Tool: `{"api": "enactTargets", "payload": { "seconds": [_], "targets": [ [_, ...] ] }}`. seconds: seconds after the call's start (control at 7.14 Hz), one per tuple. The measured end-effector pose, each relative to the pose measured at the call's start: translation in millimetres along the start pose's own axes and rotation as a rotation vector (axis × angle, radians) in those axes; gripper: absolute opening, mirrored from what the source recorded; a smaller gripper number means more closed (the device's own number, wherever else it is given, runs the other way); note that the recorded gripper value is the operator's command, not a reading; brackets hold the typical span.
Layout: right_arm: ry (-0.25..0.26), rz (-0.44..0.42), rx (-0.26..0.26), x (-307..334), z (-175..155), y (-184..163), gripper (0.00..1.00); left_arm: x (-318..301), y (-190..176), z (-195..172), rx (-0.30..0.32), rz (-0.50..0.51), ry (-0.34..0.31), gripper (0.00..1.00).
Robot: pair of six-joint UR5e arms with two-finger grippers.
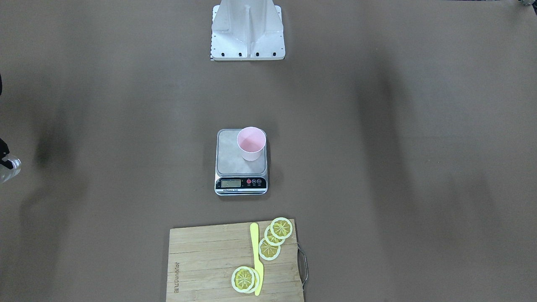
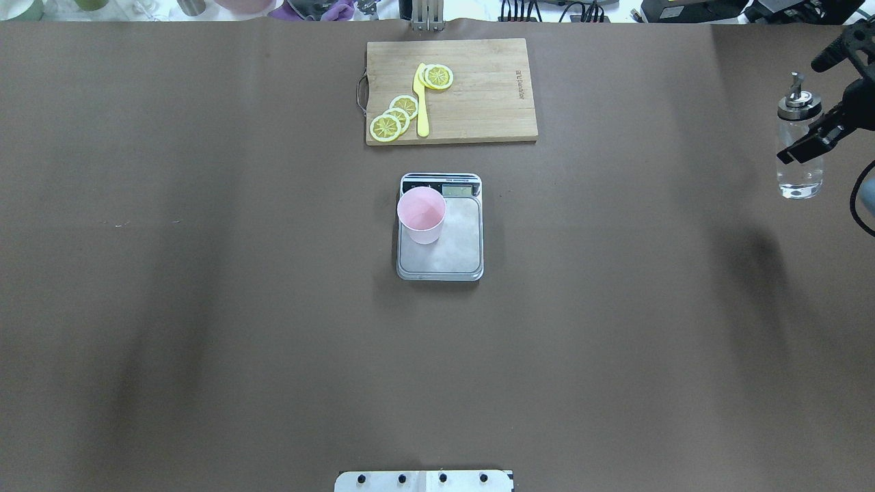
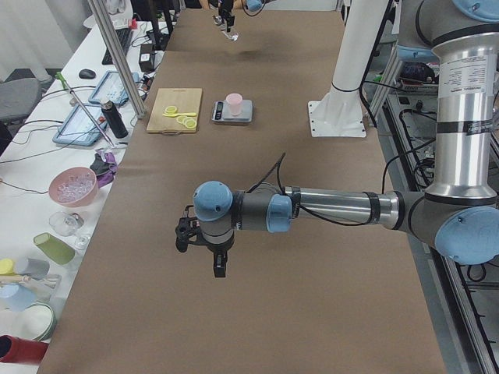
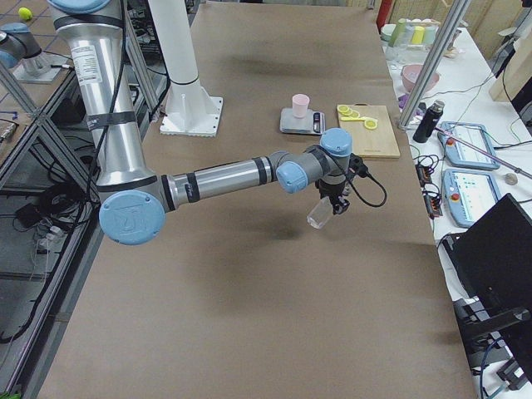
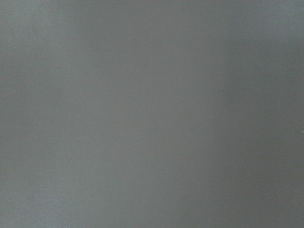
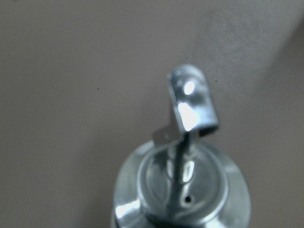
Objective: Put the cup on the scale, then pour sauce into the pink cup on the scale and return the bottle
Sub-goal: 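Lower the glass bottle onto the table beside the scale with the right gripper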
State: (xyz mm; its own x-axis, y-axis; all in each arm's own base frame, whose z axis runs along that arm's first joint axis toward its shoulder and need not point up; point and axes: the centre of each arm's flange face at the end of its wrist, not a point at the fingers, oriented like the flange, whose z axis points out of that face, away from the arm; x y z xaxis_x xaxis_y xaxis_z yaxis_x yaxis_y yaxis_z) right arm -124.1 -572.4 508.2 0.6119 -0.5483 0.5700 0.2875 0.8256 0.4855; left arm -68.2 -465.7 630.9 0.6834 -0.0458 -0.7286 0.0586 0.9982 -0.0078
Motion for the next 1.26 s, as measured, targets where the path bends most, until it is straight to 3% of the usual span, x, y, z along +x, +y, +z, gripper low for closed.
{"api": "enactTargets", "payload": {
  "seconds": [0.28,0.7,1.26],
  "targets": [
    [0.033,0.008,0.003,8,6,-1,0.0,0,0,0,0.0,-0.001,0.0,0.98],
    [0.087,-0.113,0.042,16,23,-3,0.0,0,0,0,0.001,0.0,0.0,0.98],
    [0.055,-0.221,0.148,0,18,-11,0.0,0,1,0,0.0,0.0,0.0,0.98]
  ]
}}
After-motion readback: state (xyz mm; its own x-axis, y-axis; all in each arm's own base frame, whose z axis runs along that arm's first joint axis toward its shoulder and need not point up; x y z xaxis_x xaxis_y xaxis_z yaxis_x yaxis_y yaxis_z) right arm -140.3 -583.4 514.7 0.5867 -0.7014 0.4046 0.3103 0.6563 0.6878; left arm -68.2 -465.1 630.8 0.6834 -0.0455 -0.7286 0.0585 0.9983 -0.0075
